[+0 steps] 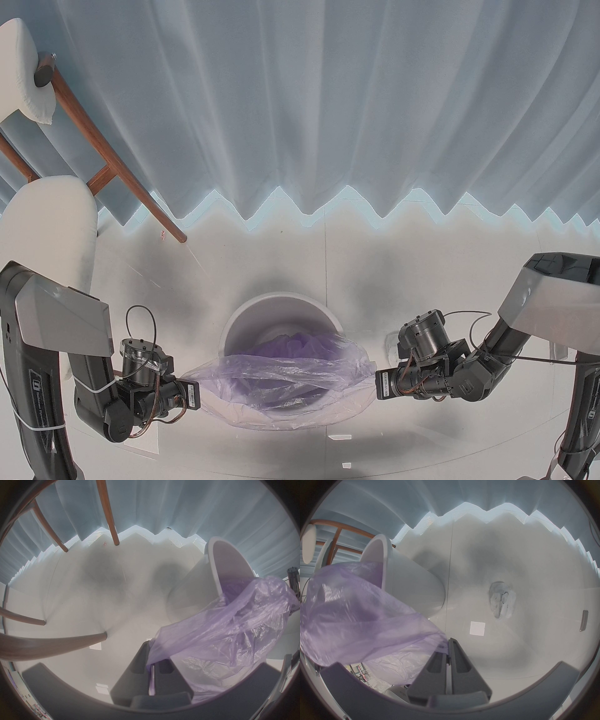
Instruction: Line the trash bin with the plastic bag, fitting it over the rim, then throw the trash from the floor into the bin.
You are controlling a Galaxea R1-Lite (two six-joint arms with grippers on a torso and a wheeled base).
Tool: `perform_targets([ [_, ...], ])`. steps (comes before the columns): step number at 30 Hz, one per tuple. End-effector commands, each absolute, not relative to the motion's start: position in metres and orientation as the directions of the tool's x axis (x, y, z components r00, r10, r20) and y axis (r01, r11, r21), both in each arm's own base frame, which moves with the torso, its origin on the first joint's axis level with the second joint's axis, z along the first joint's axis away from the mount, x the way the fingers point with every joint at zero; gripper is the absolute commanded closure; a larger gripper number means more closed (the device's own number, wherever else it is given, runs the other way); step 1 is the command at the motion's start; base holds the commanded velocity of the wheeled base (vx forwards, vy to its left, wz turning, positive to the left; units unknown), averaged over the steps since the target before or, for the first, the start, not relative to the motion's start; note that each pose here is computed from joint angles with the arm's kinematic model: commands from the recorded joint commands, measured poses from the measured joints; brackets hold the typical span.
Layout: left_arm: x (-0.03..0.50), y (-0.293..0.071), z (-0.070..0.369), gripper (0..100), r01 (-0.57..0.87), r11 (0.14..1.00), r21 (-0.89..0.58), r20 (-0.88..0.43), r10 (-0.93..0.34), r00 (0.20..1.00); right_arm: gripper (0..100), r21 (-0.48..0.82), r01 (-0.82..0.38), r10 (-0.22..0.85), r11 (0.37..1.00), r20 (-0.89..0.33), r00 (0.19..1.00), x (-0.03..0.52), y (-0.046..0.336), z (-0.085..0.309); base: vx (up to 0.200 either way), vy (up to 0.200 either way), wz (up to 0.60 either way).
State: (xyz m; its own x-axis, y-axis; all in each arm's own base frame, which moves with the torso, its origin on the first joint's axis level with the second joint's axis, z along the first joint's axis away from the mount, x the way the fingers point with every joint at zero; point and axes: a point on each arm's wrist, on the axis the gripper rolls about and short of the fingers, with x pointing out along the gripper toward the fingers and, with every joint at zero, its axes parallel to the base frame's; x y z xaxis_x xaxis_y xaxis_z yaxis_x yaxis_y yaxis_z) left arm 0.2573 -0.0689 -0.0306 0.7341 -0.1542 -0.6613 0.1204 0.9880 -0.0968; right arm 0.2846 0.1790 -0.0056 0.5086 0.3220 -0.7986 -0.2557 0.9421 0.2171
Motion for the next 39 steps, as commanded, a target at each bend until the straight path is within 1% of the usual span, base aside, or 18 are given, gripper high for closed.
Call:
perform_targets([
  [1,0.257,-0.071,-0.03,100,0.132,0.986,-0.1,-0.641,-0.165,0.75,100,0.217,-0.257,0.323,0.942,-0.799,0.508,0.282,0.178,-0.006,0.0,0.0,0.0],
  [2,0.259,-0.073,-0.026,100,0.142,0.984,-0.106,-0.61,-0.177,0.772,100,0.227,-0.256,0.333,0.939,-0.784,0.525,0.284,0.179,-0.001,0.0,0.0,0.0],
  [5,0.25,-0.071,-0.028,100,0.172,0.982,-0.076,-0.632,-0.181,0.754,100,0.227,-0.266,0.339,0.937,-0.776,0.532,0.284,0.179,0.0,0.0,0.0,0.0],
  [6,0.246,-0.07,-0.028,0,0.187,0.98,-0.066,-0.64,-0.185,0.746,100,0.228,-0.268,0.341,0.936,-0.775,0.532,0.284,0.179,0.0,0.0,0.0,0.0],
  [8,0.242,-0.07,-0.027,0,0.204,0.976,-0.072,-0.643,-0.202,0.739,100,0.228,-0.268,0.341,0.936,-0.777,0.529,0.282,0.178,0.002,0.0,0.0,0.0],
  [9,0.24,-0.071,-0.025,0,0.215,0.974,-0.078,-0.634,-0.214,0.743,0,0.231,-0.266,0.342,0.936,-0.776,0.53,0.281,0.178,0.002,0.0,0.0,0.0],
  [12,0.236,-0.07,-0.018,0,0.229,0.97,-0.087,-0.605,-0.234,0.761,0,0.234,-0.262,0.343,0.936,-0.775,0.531,0.278,0.177,0.002,0.0,0.0,0.0],
  [15,0.225,-0.068,-0.007,0,0.256,0.962,-0.1,-0.567,-0.266,0.78,0,0.247,-0.273,0.362,0.93,-0.747,0.557,0.271,0.173,0.012,0.0,0.0,0.0],
  [16,0.206,-0.064,0.003,0,0.277,0.955,-0.109,-0.576,-0.288,0.765,0,0.254,-0.282,0.375,0.925,-0.729,0.572,0.261,0.167,0.021,0.0,0.0,0.0],
  [20,0.203,-0.063,0.022,0,0.273,0.954,-0.12,-0.517,-0.295,0.803,0,0.263,-0.298,0.393,0.917,-0.713,0.58,0.244,0.158,0.033,0.0,0.0,0.0],
  [21,0.202,-0.062,0.037,0,0.284,0.951,-0.122,-0.456,-0.308,0.835,0,0.277,-0.316,0.416,0.907,-0.699,0.582,0.233,0.151,0.042,0.0,0.0,0.0],
  [24,0.197,-0.065,0.054,0,0.331,0.935,-0.129,-0.383,-0.355,0.853,0,0.328,-0.367,0.491,0.87,-0.639,0.593,0.22,0.144,0.061,0.0,0.0,0.0],
  [26,0.192,-0.069,0.066,0,0.383,0.913,-0.138,-0.325,-0.407,0.854,0,0.369,-0.407,0.549,0.835,-0.577,0.605,0.214,0.141,0.079,0.0,0.0,0.0],
  [27,0.192,-0.069,0.067,0,0.387,0.912,-0.138,-0.319,-0.41,0.854,0,0.372,-0.411,0.554,0.832,-0.573,0.604,0.213,0.141,0.08,0.0,0.0,0.0],
  [29,0.184,-0.073,0.083,0,0.457,0.877,-0.146,-0.25,-0.48,0.841,0,0.402,-0.448,0.602,0.798,-0.518,0.608,0.208,0.136,0.098,0.0,0.0,0.0],
  [33,0.183,-0.079,0.086,0,0.521,0.839,-0.156,-0.234,-0.544,0.806,0,0.406,-0.445,0.602,0.798,-0.498,0.625,0.21,0.131,0.103,0.0,0.0,0.0],
  [35,0.197,-0.092,0.098,0,0.576,0.804,-0.149,-0.168,-0.595,0.786,0,0.408,-0.445,0.602,0.797,-0.478,0.64,0.215,0.131,0.107,0.0,0.0,0.0],
  [39,0.216,-0.109,0.124,0,0.611,0.78,-0.139,-0.119,-0.625,0.771,0,0.414,-0.448,0.606,0.792,-0.444,0.66,0.222,0.133,0.117,0.0,0.0,0.0],
])
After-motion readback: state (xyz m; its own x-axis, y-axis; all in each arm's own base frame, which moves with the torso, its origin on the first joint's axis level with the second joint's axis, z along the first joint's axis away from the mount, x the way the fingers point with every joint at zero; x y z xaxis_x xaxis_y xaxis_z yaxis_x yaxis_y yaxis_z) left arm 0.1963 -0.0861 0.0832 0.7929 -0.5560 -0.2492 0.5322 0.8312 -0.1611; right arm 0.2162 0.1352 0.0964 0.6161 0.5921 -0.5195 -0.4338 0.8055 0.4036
